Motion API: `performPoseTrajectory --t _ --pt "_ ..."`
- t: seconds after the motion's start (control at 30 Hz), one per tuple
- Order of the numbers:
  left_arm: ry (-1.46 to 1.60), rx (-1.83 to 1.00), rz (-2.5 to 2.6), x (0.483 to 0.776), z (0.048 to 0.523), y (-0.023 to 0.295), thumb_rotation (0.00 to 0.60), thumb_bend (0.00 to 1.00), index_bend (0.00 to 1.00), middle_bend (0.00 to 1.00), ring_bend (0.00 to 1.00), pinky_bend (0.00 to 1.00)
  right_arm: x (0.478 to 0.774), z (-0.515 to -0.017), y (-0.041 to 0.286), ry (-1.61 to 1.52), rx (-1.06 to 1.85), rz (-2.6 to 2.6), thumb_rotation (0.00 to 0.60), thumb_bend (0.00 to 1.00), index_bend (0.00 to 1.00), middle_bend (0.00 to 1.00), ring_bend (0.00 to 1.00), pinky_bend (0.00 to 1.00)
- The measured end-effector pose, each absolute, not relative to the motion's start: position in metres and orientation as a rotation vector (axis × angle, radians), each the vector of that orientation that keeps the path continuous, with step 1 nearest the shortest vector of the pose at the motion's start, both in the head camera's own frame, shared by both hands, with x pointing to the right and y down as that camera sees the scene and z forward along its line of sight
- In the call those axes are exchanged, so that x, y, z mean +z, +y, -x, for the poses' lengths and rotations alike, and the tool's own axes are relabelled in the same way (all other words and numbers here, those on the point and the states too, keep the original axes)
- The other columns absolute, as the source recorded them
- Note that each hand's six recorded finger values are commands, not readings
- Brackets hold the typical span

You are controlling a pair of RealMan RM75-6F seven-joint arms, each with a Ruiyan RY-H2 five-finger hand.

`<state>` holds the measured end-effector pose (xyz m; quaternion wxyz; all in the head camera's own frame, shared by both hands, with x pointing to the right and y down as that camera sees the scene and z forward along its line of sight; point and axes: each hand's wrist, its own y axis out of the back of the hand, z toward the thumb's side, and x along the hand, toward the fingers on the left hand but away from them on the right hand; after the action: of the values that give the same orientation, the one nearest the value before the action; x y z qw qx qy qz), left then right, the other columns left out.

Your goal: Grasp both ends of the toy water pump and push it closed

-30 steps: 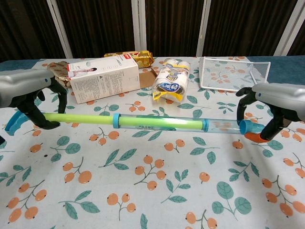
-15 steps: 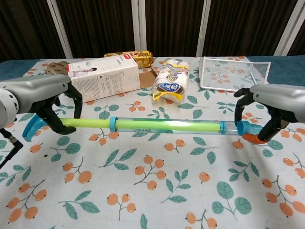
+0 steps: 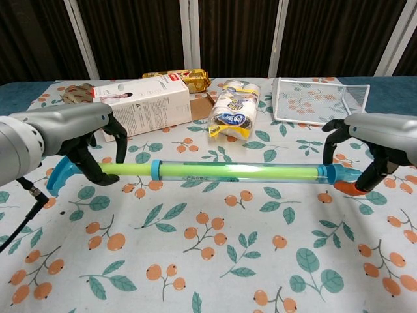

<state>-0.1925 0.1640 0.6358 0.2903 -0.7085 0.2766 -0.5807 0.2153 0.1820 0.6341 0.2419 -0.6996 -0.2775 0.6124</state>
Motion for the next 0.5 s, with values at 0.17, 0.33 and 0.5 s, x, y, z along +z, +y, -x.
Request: performPoseTrajectory --t 0.17,0.33,0.5 --pt "0.737 -1.546 1.893 0.6356 0.1885 0.1649 0.6 0.55 0.62 0.28 0.15 0.24 0.6347 -0.2157 0.1834 -0.757 1.677 1.92 0.6 0.42 0.64 0.05 0.0 0.0" --pt "0.74 -1.54 1.894 0.6343 0.1858 0.1647 0.6 0.55 0.62 0.28 0.15 0.24 0.6346 -0.2148 0.1841 -0.755 1.673 1.923 0.6 0.42 0.64 0.05 0.0 0.0" --pt "0.739 -1.538 1.898 0.6347 0.1836 0.1656 0.6 0.55 0.62 0.28 0.15 0.24 0.6341 -0.2141 0.1846 -0.756 1.67 1.925 0.6 0.42 0.64 0.05 0.0 0.0"
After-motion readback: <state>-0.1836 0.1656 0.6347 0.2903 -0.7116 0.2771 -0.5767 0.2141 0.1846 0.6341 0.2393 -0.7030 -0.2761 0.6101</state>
